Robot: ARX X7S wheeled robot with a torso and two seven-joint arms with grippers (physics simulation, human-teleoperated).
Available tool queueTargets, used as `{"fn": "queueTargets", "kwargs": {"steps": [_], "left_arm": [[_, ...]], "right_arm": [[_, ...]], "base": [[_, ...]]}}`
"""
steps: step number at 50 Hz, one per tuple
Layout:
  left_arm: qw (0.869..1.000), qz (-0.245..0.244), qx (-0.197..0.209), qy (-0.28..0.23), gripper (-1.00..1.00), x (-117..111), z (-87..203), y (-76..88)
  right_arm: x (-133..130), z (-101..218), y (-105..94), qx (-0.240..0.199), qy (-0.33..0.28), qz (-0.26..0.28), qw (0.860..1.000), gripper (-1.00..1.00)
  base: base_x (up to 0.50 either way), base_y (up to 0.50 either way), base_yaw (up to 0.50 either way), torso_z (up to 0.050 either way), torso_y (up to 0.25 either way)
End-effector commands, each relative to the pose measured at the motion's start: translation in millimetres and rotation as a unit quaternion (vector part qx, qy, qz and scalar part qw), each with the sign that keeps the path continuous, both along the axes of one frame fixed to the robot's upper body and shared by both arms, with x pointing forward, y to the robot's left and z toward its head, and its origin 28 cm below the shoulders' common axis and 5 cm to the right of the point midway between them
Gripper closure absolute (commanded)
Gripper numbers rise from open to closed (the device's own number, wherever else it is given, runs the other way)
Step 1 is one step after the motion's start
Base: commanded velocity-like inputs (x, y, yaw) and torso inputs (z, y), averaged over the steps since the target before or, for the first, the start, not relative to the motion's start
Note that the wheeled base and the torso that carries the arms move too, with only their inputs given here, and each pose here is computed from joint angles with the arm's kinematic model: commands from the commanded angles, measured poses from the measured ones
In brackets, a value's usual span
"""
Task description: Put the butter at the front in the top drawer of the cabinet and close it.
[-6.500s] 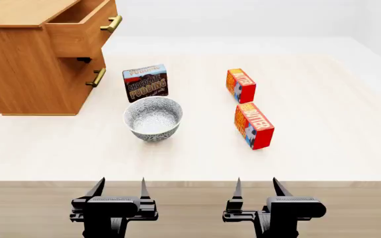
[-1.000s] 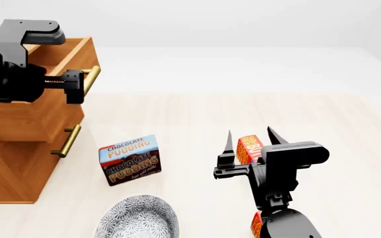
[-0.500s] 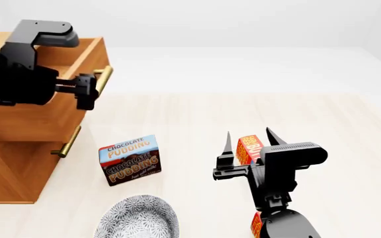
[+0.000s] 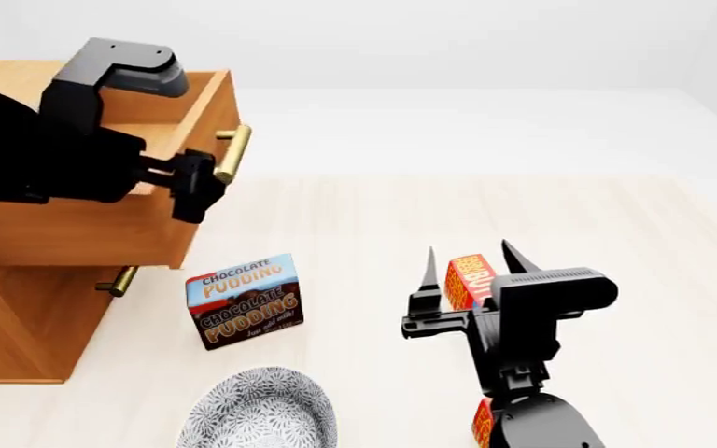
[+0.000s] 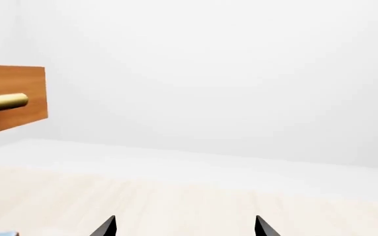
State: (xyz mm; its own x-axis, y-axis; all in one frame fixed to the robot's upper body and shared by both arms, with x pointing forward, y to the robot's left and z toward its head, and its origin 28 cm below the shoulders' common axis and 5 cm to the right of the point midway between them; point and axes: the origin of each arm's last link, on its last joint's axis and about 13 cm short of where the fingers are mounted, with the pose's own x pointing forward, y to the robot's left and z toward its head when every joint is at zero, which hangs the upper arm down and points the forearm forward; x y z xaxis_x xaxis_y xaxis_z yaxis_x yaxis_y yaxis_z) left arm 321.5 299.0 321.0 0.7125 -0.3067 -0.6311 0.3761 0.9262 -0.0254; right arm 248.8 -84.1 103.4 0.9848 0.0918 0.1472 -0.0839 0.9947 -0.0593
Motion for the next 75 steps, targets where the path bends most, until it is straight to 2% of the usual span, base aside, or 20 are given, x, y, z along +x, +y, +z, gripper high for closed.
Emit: {"fn": "queueTargets", "kwargs": {"steps": [1,20,22,27,30,49,56,61,68,70,75], "left_arm": [[0.997,-0.076,-0.031,0.014,-1.0,-1.4,4.7,-16.6],[0.992,-0.127,-0.023,-0.006,-1.0,-2.6,11.7,-34.1],[0.992,-0.127,-0.021,-0.015,-1.0,-3.3,14.5,-34.9],[0.989,-0.124,0.03,-0.077,-1.0,-6.3,20.9,-37.4],[0.986,-0.122,0.045,-0.103,-1.0,-7.6,23.1,-39.6],[0.972,-0.141,0.079,-0.17,-1.0,-17.6,33.2,-46.9],[0.966,-0.134,0.071,-0.208,-1.0,-26.2,33.9,-45.7],[0.953,-0.098,0.054,-0.283,-1.0,-37.6,23.6,-48.3],[0.911,-0.04,0.037,-0.408,-1.0,-55.4,-1.9,-57.7],[0.901,-0.027,0.035,-0.431,-1.0,-59.4,-9.7,-59.6],[0.887,-0.004,0.01,-0.462,-1.0,-69.6,-26.5,-63.1]], "right_arm": [[-1.4,0.0,-1.5,0.001,-0.001,-0.001,1.0,-1.0],[-2.0,0.1,-2.0,0.001,-0.001,-0.001,1.0,-1.0],[-1.9,0.1,-1.8,0.0,-0.001,-0.001,1.0,-1.0],[-1.2,0.3,-1.2,0.0,-0.002,-0.001,1.0,-1.0],[0.1,0.2,-0.2,-0.001,-0.002,0.0,1.0,-1.0],[-0.7,0.5,0.1,-0.002,-0.002,0.0,1.0,-1.0],[-1.8,0.7,-0.9,-0.001,-0.003,0.0,1.0,-1.0],[-2.6,0.7,-1.6,-0.001,-0.003,-0.001,1.0,-1.0],[-2.2,0.5,-0.9,-0.002,-0.003,0.0,1.0,-1.0],[-2.0,0.5,-0.6,-0.003,-0.003,0.0,1.0,-1.0],[-1.5,0.4,0.3,-0.004,-0.003,0.002,1.0,-1.0]], "base": [[0.0,0.0,0.0,0.0,0.0],[0.0,0.0,0.0,0.0,0.0],[0.0,0.0,0.0,0.0,0.0],[0.0,0.0,0.0,0.0,0.0],[0.0,0.0,0.0,0.0,0.0],[0.0,0.0,0.0,0.0,0.0],[0.0,0.0,0.0,0.0,0.0],[0.0,0.0,0.0,0.0,0.0],[0.0,0.0,0.0,0.0,0.0],[0.0,0.0,0.0,0.0,0.0],[0.0,0.0,0.0,0.0,0.0]]}}
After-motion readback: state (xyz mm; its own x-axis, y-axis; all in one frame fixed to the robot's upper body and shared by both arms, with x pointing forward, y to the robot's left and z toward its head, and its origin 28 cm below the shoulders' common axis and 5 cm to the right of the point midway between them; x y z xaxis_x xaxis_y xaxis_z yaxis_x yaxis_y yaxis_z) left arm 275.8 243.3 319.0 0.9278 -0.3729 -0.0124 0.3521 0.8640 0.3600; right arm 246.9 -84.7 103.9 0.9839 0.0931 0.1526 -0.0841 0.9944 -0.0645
